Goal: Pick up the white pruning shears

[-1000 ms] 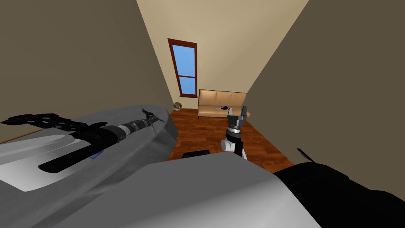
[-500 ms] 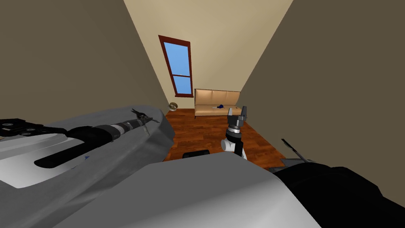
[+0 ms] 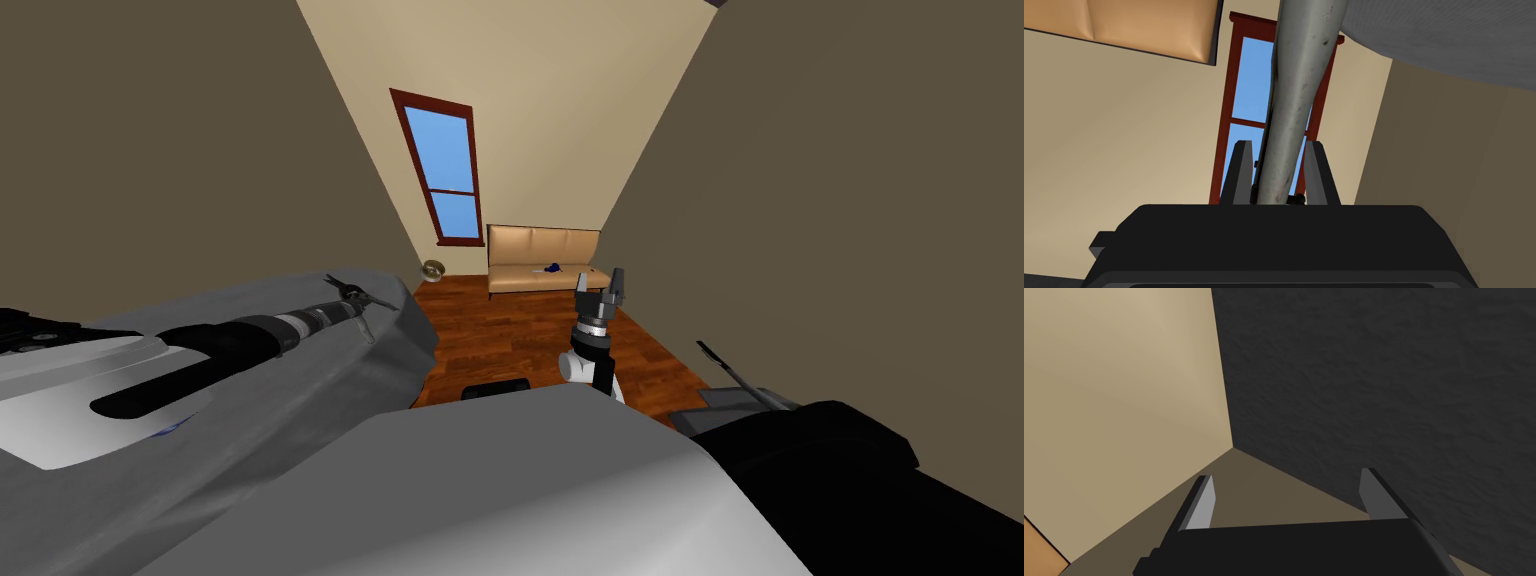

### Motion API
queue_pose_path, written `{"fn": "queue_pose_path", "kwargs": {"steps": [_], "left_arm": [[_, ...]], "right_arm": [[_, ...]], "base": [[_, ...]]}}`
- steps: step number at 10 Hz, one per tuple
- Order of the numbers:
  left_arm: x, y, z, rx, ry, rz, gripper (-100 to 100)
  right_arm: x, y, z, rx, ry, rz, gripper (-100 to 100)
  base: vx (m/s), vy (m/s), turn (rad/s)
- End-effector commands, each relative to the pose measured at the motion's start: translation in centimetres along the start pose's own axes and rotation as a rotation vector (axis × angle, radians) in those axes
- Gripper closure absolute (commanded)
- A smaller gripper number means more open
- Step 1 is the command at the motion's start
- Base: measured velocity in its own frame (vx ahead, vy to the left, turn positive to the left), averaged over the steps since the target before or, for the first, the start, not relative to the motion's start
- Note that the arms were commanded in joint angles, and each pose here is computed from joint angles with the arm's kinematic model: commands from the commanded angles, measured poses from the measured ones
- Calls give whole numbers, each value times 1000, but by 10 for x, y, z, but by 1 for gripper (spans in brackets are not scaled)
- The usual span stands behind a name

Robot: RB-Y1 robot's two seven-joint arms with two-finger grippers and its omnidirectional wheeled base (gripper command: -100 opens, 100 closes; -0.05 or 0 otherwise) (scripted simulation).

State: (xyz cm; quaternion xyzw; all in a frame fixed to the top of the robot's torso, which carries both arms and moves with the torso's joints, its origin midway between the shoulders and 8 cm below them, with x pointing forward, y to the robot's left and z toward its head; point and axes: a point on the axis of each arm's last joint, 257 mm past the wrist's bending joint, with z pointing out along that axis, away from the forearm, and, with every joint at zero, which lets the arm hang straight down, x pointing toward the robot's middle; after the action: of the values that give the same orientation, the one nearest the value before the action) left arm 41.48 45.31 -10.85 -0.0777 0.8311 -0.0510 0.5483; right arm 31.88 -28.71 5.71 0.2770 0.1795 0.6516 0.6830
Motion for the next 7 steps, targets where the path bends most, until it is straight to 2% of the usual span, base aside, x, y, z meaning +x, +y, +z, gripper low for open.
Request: {"fn": "queue_pose_path", "kwargs": {"steps": [1,3,4,5,6,7], "left_arm": [[0,0,0,0,0,0,100],[0,0,0,1,0,0,100],[0,-1,0,1,0,0,0],[1,-15,-4,20,4,9,100],[1,-15,-4,20,4,9,100],[3,-25,-5,33,7,15,100]], "right_arm": [[0,0,0,0,0,0,0],[0,0,0,0,0,0,0],[0,0,0,0,0,0,0],[0,0,0,0,0,0,0],[0,0,0,0,0,0,0],[0,0,0,0,0,0,0]], "base": [[0,0,0],[0,0,0],[0,0,0],[33,43,218],[44,33,136],[48,29,94]]}}
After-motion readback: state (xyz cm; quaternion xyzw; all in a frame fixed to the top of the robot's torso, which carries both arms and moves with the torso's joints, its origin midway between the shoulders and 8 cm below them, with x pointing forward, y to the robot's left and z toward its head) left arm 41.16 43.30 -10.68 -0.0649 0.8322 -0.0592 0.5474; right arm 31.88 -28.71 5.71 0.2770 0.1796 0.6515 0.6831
